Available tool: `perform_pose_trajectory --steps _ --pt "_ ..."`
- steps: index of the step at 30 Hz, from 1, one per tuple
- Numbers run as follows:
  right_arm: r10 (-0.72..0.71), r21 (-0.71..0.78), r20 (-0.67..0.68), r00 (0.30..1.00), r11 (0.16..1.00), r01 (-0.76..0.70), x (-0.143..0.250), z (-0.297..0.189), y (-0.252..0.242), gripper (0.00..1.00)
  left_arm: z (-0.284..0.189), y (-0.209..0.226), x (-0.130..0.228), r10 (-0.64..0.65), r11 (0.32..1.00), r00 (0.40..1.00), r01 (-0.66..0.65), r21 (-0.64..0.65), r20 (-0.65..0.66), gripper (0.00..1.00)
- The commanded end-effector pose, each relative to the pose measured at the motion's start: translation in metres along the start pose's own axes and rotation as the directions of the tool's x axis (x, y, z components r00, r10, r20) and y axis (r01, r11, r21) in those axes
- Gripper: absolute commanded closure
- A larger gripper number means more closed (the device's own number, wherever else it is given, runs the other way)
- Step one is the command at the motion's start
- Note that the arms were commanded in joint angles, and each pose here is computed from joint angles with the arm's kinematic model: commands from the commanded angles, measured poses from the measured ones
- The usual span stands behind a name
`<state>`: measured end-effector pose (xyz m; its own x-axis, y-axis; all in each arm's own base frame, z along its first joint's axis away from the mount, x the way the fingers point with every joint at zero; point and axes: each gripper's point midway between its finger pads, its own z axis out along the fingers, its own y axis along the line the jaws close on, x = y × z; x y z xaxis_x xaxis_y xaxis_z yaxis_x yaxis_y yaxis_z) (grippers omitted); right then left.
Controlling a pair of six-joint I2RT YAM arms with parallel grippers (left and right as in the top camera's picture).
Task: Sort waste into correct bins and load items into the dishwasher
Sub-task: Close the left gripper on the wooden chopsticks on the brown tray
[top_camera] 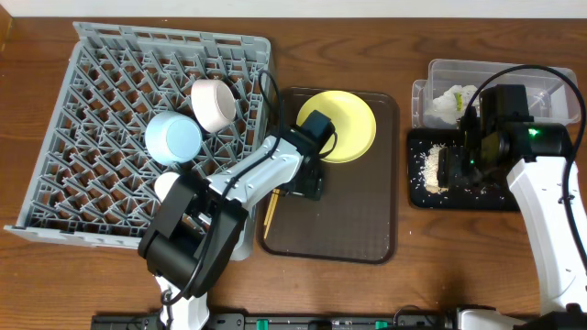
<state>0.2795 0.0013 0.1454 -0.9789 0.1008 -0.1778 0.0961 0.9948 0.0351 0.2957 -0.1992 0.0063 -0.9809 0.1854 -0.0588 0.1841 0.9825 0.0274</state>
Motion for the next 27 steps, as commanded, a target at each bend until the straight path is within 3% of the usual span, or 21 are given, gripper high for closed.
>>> perform_pose_trajectory --steps 1,17,27 --pt "-0.003 0.001 0.026 1.0 1.0 0.003 -0.004 -0.007 -0.002 0.32 0.007 -0.004 0.009 0.0 1.0 0.999 0.001 0.026 -0.04 0.14" --pt "-0.004 0.001 0.026 1.0 1.0 0.004 -0.004 -0.007 -0.002 0.32 0.005 -0.006 0.008 0.001 0.999 0.999 0.001 0.037 -0.038 0.15" --pt "-0.004 0.001 0.029 1.0 1.0 0.004 -0.005 -0.007 -0.001 0.31 -0.028 -0.007 -0.007 -0.013 0.998 0.998 0.009 0.055 0.066 0.16"
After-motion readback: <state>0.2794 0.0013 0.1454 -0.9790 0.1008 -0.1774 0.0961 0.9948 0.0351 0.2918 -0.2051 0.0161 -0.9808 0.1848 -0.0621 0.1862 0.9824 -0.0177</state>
